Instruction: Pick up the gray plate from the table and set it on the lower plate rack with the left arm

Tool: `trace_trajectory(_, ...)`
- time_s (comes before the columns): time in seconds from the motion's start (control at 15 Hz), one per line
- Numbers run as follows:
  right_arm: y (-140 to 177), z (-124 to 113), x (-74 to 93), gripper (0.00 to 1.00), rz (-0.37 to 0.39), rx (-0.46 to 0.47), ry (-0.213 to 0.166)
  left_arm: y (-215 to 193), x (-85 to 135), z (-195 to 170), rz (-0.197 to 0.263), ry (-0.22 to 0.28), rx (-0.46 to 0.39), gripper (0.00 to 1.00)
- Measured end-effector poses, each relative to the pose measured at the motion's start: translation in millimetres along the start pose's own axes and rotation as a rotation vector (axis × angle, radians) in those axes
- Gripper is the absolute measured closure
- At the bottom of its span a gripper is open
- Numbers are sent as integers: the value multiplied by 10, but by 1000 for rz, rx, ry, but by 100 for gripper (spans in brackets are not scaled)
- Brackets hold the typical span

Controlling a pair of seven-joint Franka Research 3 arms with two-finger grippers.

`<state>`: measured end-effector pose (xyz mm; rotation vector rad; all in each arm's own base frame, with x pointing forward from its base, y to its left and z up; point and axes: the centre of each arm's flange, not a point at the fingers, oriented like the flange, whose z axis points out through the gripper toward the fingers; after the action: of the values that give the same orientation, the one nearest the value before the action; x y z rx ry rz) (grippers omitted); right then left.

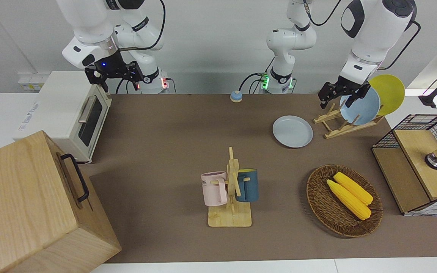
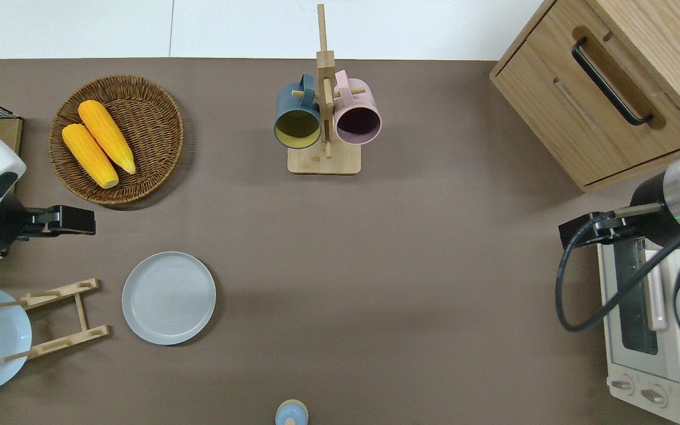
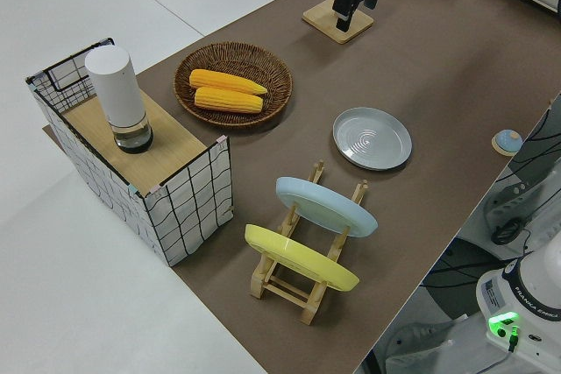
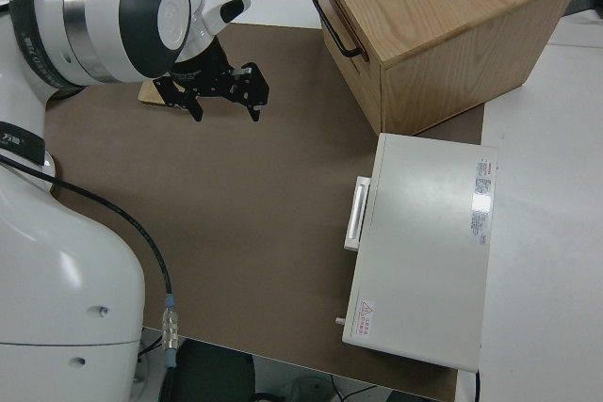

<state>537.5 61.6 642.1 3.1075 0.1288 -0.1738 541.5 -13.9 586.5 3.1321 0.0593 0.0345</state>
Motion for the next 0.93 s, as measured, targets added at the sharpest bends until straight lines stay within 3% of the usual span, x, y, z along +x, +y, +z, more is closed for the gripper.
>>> trace_trajectory(0.93, 0, 0, 0, 1, 0, 0, 0, -2, 58, 127, -8, -32, -25, 0)
